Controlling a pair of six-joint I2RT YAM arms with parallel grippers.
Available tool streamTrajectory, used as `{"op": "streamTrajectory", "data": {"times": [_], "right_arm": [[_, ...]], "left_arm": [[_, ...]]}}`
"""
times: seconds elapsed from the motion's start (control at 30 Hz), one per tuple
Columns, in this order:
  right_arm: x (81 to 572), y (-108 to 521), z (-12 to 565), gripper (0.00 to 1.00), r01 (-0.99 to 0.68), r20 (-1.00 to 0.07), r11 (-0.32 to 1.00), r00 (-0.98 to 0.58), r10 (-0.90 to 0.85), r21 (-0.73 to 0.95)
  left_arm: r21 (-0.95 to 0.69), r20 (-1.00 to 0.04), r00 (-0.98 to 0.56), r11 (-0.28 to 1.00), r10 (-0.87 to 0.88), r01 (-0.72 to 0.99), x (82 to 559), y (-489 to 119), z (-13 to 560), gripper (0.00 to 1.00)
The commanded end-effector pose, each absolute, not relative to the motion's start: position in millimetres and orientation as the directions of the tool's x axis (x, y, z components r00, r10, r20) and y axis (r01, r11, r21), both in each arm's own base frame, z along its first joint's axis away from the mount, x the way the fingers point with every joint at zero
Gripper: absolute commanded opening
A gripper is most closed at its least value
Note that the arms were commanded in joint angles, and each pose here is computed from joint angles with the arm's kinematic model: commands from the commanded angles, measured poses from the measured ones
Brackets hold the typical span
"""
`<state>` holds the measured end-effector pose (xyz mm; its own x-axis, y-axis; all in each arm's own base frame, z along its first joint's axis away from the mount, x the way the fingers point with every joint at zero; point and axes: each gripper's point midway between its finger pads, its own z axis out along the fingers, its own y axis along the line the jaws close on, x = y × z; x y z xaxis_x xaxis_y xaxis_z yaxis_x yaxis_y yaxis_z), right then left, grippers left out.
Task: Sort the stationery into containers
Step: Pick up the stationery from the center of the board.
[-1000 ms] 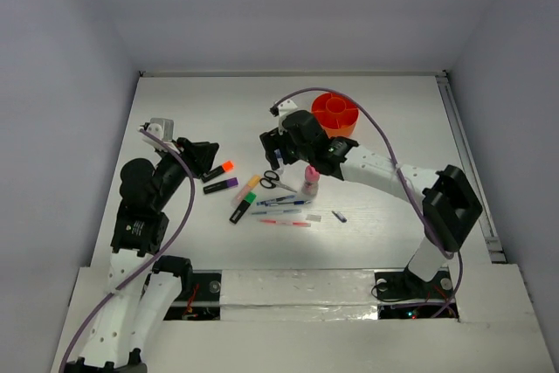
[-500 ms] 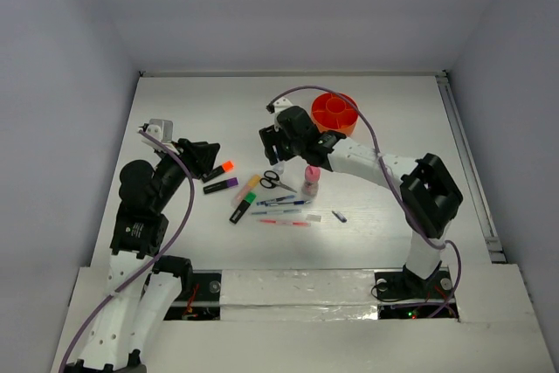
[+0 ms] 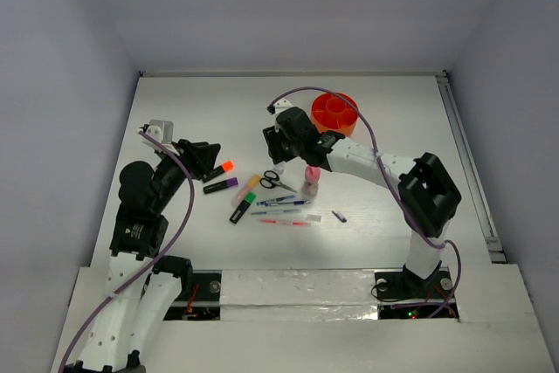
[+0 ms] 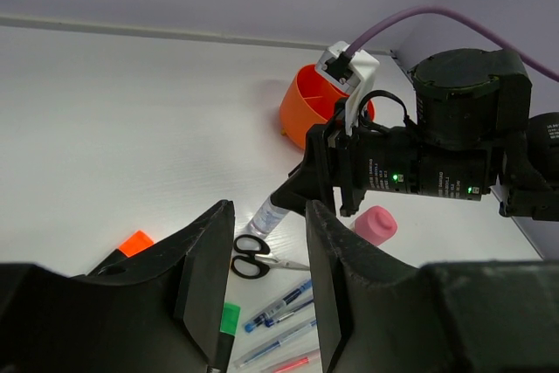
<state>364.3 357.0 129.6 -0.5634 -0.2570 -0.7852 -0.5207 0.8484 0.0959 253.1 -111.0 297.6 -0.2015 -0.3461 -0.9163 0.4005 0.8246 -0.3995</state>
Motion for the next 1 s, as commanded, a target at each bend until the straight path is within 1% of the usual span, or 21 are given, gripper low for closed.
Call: {"op": "streamTrajectory", "data": {"times": [0.0, 0.03, 0.07, 0.13, 0.3, 0.33, 0.4, 0.5, 0.53, 0.6, 0.63, 0.67, 0.73, 0.83, 0.97], "right_arm": [[371.1, 358.5, 143.7, 0.54, -0.509, -0.807, 0.855, -0.544, -0.228, 0.102], [370.9, 358.7, 143.7, 0.48, -0.51, -0.807, 0.854, -0.544, -0.228, 0.103], [371.3, 358.7, 144.3, 0.45, -0.509, -0.808, 0.855, -0.543, -0.227, 0.102], [371.1, 358.6, 144.1, 0.43, -0.508, -0.807, 0.855, -0.545, -0.226, 0.103], [372.5, 356.8, 141.5, 0.42, -0.5, -0.802, 0.861, -0.549, -0.236, 0.09], [372.6, 357.1, 141.7, 0.36, -0.502, -0.803, 0.86, -0.548, -0.236, 0.09], [373.0, 356.4, 140.4, 0.35, -0.499, -0.801, 0.862, -0.55, -0.238, 0.086], [373.7, 355.3, 139.9, 0.39, -0.497, -0.798, 0.864, -0.55, -0.245, 0.077], [373.9, 355.1, 139.6, 0.38, -0.497, -0.798, 0.864, -0.55, -0.247, 0.075], [374.0, 355.9, 141.2, 0.34, -0.5, -0.8, 0.863, -0.547, -0.246, 0.076], [374.5, 356.3, 143.2, 0.27, -0.501, -0.803, 0.862, -0.544, -0.245, 0.076], [374.8, 355.9, 144.0, 0.24, -0.499, -0.804, 0.864, -0.543, -0.242, 0.076], [379.6, 354.1, 154.1, 0.2, -0.481, -0.827, 0.874, -0.519, -0.217, 0.073], [387.3, 349.8, 188.5, 0.19, -0.463, -0.878, 0.881, -0.456, -0.148, 0.092], [406.4, 324.2, 240.0, 0.18, -0.404, -0.931, 0.907, -0.363, -0.042, 0.116]], "left_arm": [[-0.375, -0.927, -0.149, 0.822, -0.345, 0.429, 250.6, -111.9, 315.1, 0.35], [-0.375, -0.927, -0.149, 0.823, -0.345, 0.428, 250.7, -111.6, 315.1, 0.35], [-0.376, -0.926, -0.15, 0.821, -0.346, 0.429, 250.2, -111.9, 315.1, 0.35], [-0.375, -0.927, -0.149, 0.822, -0.345, 0.429, 250.4, -111.8, 314.8, 0.35], [-0.374, -0.927, -0.148, 0.822, -0.345, 0.43, 250.3, -111.8, 315.5, 0.36], [-0.376, -0.926, -0.148, 0.821, -0.346, 0.429, 250.3, -111.9, 315.5, 0.36], [-0.374, -0.927, -0.146, 0.822, -0.345, 0.43, 250.0, -111.8, 315.9, 0.36], [-0.374, -0.927, -0.147, 0.822, -0.345, 0.428, 250.4, -111.6, 315.5, 0.36], [-0.374, -0.927, -0.148, 0.822, -0.345, 0.43, 250.1, -111.8, 315.1, 0.36], [-0.374, -0.927, -0.146, 0.822, -0.345, 0.43, 250.0, -111.8, 315.8, 0.36], [-0.373, -0.927, -0.148, 0.822, -0.343, 0.429, 250.4, -111.8, 314.7, 0.36], [-0.373, -0.928, -0.147, 0.823, -0.344, 0.429, 250.5, -111.5, 315.5, 0.36], [-0.373, -0.927, -0.148, 0.823, -0.344, 0.428, 250.6, -111.6, 314.7, 0.36], [-0.372, -0.928, -0.146, 0.822, -0.344, 0.43, 250.0, -111.7, 315.8, 0.36], [-0.371, -0.928, -0.143, 0.822, -0.344, 0.432, 249.6, -111.6, 316.9, 0.36]]}}
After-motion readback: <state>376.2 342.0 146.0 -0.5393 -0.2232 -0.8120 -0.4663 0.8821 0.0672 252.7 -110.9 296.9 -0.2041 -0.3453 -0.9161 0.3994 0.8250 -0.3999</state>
